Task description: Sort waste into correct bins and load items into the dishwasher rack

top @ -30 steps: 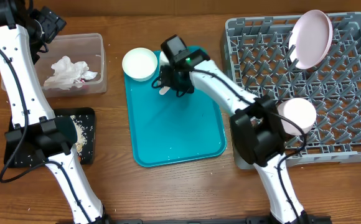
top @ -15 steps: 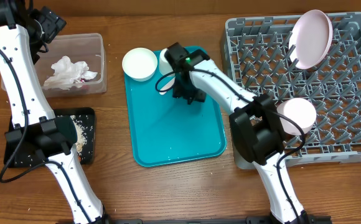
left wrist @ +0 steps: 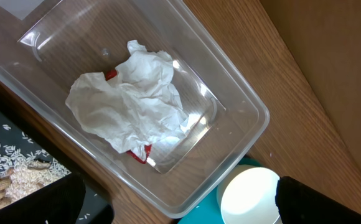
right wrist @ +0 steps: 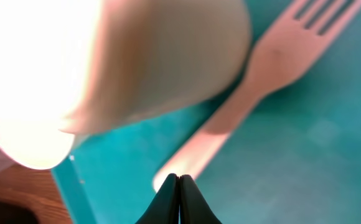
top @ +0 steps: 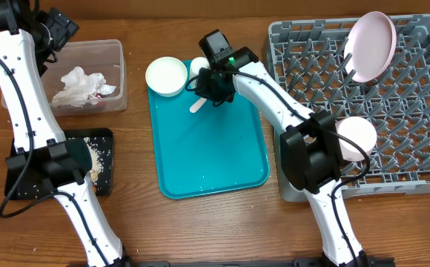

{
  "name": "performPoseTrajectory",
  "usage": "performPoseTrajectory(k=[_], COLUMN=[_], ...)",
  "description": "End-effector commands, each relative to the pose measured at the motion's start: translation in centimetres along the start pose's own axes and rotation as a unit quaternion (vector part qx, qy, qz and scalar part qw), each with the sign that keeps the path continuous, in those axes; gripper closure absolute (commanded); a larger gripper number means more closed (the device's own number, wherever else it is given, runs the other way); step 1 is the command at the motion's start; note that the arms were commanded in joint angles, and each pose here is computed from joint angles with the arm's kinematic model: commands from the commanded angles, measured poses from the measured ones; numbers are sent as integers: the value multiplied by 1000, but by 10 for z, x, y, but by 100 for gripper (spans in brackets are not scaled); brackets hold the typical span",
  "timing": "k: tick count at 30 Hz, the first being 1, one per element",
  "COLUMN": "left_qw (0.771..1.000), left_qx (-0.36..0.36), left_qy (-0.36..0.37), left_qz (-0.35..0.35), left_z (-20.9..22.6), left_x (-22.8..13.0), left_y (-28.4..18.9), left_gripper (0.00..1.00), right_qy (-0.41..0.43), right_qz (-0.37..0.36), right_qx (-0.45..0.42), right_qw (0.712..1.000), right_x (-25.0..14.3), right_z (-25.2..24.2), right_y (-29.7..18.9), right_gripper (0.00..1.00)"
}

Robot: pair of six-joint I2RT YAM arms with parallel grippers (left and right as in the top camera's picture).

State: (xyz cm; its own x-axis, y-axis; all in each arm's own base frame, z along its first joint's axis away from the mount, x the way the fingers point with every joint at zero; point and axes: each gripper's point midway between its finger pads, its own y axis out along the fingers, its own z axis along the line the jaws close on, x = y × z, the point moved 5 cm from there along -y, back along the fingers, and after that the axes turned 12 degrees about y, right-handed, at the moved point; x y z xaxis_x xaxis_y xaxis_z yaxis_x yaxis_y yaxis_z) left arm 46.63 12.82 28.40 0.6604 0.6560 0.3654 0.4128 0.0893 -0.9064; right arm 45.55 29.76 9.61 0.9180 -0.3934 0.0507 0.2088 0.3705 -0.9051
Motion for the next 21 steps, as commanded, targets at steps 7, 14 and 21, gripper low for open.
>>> performPoseTrajectory(k=[7,14,21], left_qw=[1000,1000,1000], left_qx=[2,2,2], left_qy=[0,0,0], left_qz=[-1,-1,-1], left_z=[-2,-2,-2], left_x=[-1,-1,-2], left_y=[-1,-1,-1], left_gripper=[0,0,0], right_qy=[33,41,61], right_qz=[11,22,-3], right_qx=[30,20,-59], right_qw=[999,999,996], right_x=[-9,-21,-12], right_z=[16,14,-18], right_y=[24,46,43], right_gripper=[96,96,96])
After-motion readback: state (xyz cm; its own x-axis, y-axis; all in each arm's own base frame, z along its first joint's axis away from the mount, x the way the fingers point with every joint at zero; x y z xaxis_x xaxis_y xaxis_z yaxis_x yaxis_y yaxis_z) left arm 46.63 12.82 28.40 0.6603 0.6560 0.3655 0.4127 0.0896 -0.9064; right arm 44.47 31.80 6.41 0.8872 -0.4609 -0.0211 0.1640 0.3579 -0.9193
